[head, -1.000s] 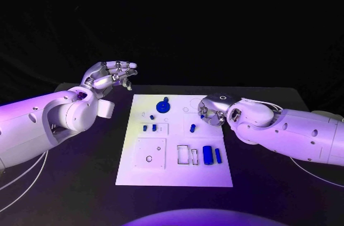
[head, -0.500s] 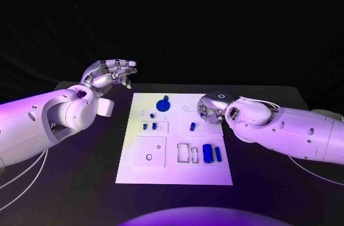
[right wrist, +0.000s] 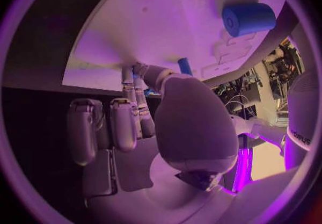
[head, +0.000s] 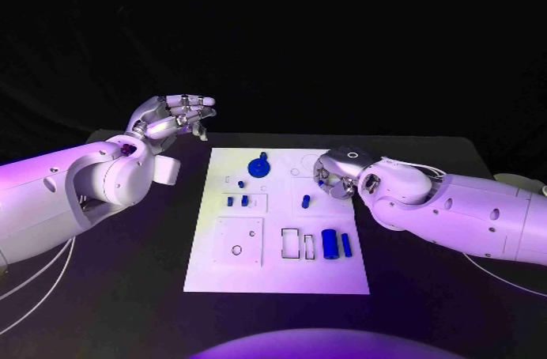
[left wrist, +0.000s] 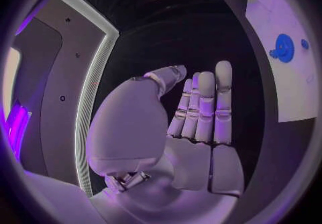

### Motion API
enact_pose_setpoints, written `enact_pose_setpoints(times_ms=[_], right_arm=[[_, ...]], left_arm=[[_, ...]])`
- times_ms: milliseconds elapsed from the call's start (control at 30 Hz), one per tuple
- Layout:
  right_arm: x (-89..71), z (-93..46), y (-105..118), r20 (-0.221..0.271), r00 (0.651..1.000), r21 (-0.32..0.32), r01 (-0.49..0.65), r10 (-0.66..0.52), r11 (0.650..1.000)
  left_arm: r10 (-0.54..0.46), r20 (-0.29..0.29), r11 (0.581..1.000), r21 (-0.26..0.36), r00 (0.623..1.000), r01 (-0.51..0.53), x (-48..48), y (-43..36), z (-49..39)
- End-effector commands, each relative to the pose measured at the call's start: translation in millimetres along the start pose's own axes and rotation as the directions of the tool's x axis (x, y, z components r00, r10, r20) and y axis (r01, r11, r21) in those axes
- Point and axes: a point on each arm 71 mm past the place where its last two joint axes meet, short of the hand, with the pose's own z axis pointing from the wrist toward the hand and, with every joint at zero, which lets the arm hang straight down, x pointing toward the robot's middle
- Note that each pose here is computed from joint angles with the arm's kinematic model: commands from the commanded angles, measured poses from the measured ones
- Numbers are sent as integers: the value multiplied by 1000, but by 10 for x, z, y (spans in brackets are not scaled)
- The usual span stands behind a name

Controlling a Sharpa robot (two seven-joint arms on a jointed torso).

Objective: Assemble the parts on the task board

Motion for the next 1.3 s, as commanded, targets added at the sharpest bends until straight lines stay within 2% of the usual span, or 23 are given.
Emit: enact_pose_setpoints(times_ms=[33, 467, 700, 900, 1033, 1300], right_arm=[[-10, -14, 11, 37, 999, 7, -4, 4, 1000], [-97, -60, 40, 100, 994, -6, -47, 47, 999], [-213, -172, 73, 136, 987, -23, -81, 84, 996], [-305, -260, 261, 161, 978, -77, -118, 129, 990], [-353, -302, 483, 176, 969, -139, -150, 173, 979], [-372, -318, 837, 174, 954, -235, -200, 243, 951]], left_arm=[[3, 18, 1000, -5, 1000, -3, -13, 0, 9], [18, 49, 1000, -8, 999, -18, -69, 6, 14], [24, 61, 1000, -13, 998, -23, -81, 11, 16], [24, 61, 1000, -11, 998, -23, -74, 11, 20], [21, 55, 1000, -8, 998, -21, -46, 14, 31], [19, 50, 1000, -4, 999, -19, -6, 22, 50]])
